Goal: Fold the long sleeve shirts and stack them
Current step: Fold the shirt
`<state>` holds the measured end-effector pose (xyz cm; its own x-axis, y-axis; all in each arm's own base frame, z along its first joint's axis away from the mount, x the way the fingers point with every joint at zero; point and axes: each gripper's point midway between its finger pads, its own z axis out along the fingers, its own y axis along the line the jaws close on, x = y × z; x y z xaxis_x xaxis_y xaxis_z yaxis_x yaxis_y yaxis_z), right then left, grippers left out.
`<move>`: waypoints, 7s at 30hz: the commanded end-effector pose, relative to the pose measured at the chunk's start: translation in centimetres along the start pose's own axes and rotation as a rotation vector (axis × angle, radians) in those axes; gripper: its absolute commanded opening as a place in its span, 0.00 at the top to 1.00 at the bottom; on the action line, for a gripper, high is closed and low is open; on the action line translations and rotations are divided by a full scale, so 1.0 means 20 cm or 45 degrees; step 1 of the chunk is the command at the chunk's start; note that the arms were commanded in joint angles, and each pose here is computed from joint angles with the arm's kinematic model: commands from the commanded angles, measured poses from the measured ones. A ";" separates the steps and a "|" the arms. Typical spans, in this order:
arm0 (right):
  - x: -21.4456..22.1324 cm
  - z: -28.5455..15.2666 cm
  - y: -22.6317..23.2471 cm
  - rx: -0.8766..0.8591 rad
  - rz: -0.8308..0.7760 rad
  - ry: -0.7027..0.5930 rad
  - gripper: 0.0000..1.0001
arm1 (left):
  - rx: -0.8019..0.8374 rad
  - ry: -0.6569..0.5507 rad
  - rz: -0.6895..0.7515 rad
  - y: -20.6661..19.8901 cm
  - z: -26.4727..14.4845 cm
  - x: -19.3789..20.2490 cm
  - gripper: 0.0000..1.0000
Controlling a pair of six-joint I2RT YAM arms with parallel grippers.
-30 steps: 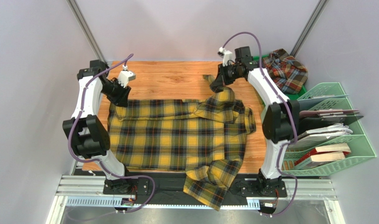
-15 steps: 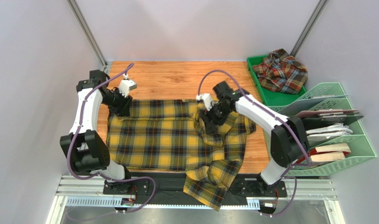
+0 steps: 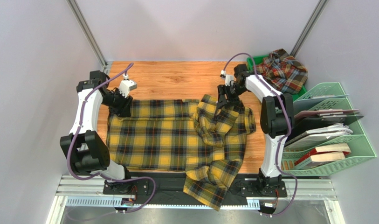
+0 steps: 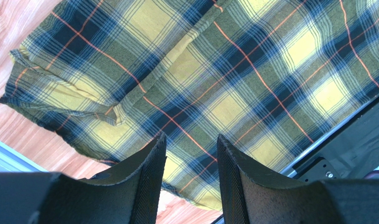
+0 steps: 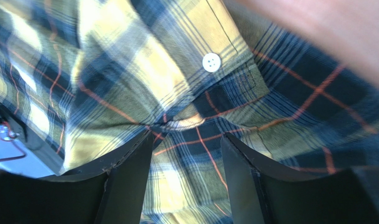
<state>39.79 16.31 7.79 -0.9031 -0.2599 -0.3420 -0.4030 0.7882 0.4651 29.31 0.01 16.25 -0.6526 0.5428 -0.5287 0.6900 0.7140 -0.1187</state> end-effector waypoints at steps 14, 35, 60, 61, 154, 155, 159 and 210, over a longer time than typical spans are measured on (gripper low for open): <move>-0.08 0.20 0.08 -0.192 0.229 -0.007 0.44 | -0.048 -0.023 0.034 0.01 -0.04 -0.02 0.49; -0.21 0.05 0.38 -0.447 0.046 -0.082 1.00 | 0.038 -0.172 0.017 -0.04 -0.10 -0.18 0.51; 0.73 -0.64 1.29 -0.420 -1.214 -0.364 1.00 | 0.388 -0.881 0.965 -1.28 -0.50 -0.33 0.01; 0.75 -0.65 1.30 -0.423 -1.231 -0.371 1.00 | 0.415 -0.883 1.017 -1.33 -0.48 -0.33 0.01; 0.47 0.11 0.07 -0.092 0.073 0.423 0.47 | 0.156 -0.563 -0.187 -0.47 0.11 -0.40 1.00; 0.46 0.11 0.05 -0.093 0.091 0.420 0.46 | 0.150 -0.557 -0.203 -0.45 0.12 -0.38 1.00; 0.41 0.09 -0.01 -0.060 0.121 0.402 0.43 | 0.088 -0.518 -0.239 -0.34 0.19 -0.26 1.00; 0.33 -0.10 0.01 0.317 -0.456 0.403 0.55 | -0.155 -0.117 0.095 -0.02 0.21 0.16 0.42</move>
<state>32.35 14.80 8.70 -0.7961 -0.5803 -0.1717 -0.6034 0.7393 0.2988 31.59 1.49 13.36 -0.5927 0.4026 -0.6975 0.5257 0.8496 0.0437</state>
